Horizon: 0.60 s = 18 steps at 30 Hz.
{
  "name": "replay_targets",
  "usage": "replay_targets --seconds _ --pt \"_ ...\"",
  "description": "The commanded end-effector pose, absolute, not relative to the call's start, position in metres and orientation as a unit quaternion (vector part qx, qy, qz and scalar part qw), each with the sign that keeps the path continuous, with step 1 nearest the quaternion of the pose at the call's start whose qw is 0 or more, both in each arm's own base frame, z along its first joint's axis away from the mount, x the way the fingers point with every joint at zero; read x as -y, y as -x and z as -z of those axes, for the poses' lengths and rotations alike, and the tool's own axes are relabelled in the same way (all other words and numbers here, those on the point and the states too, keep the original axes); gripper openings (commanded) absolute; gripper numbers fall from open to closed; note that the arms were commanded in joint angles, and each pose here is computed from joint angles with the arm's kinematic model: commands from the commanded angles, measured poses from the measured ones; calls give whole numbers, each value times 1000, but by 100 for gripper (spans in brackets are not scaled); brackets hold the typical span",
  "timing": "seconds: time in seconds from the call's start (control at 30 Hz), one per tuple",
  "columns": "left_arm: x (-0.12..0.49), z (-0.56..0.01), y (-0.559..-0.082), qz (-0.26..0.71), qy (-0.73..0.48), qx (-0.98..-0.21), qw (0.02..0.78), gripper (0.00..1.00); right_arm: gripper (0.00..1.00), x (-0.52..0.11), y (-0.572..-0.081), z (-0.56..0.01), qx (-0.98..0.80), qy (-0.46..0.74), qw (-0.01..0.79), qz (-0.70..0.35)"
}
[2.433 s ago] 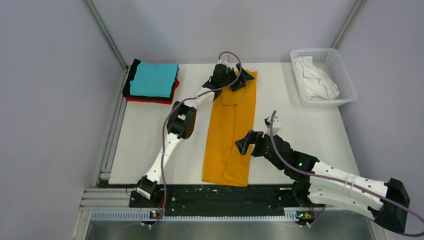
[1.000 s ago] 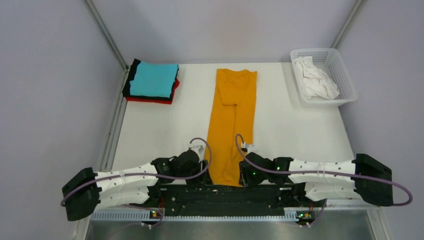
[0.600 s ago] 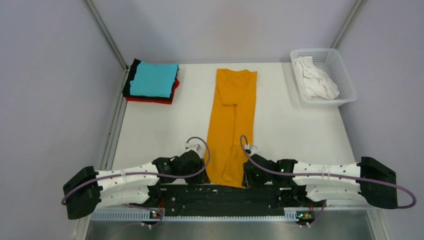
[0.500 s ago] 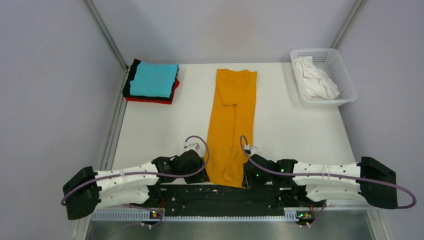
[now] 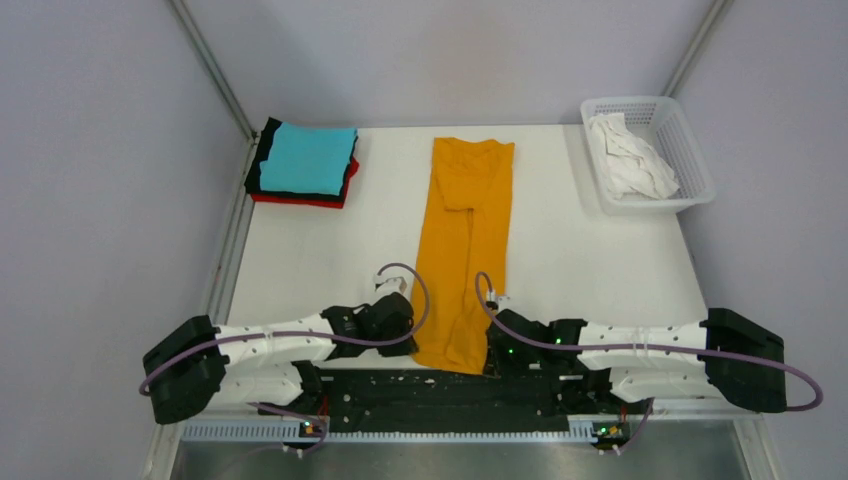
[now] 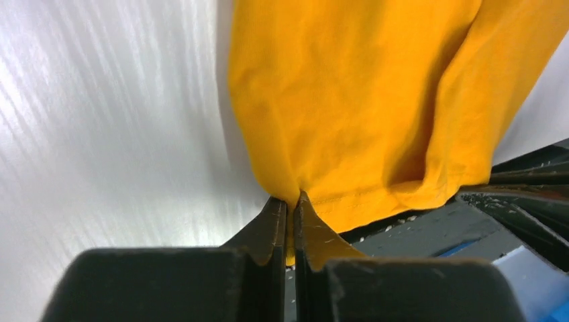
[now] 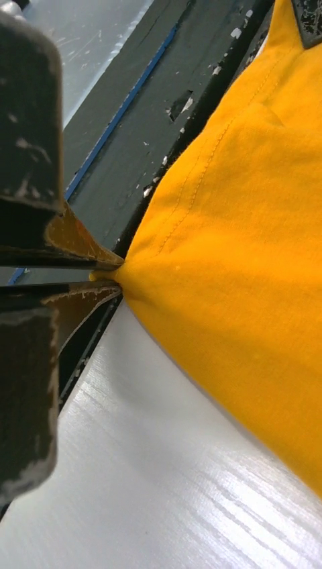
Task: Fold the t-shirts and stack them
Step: Grab the bottom of the folded rectangular tshirt with both arms
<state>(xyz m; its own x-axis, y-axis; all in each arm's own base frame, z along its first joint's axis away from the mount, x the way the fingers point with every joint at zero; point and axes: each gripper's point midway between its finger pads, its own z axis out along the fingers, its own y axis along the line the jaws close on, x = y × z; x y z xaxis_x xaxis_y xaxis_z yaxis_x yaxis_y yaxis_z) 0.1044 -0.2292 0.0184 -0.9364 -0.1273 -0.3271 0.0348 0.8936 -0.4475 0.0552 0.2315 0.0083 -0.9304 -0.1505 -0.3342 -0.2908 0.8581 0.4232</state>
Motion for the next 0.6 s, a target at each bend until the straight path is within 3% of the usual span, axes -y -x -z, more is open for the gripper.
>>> replay_targets --seconds 0.0,0.2,0.4,0.57 --pt "213 -3 -101 175 13 -971 163 0 0 -234 -58 -13 -953 98 157 -242" --pt "185 -6 -81 164 24 -976 143 0 0 -202 -47 -17 -960 84 145 -225" --pt "235 -28 -60 348 1 -931 112 0 0 -232 -22 -33 -926 111 103 -346" --pt "237 -41 -73 351 7 -924 148 0 0 -222 -35 -33 -934 101 136 -314"
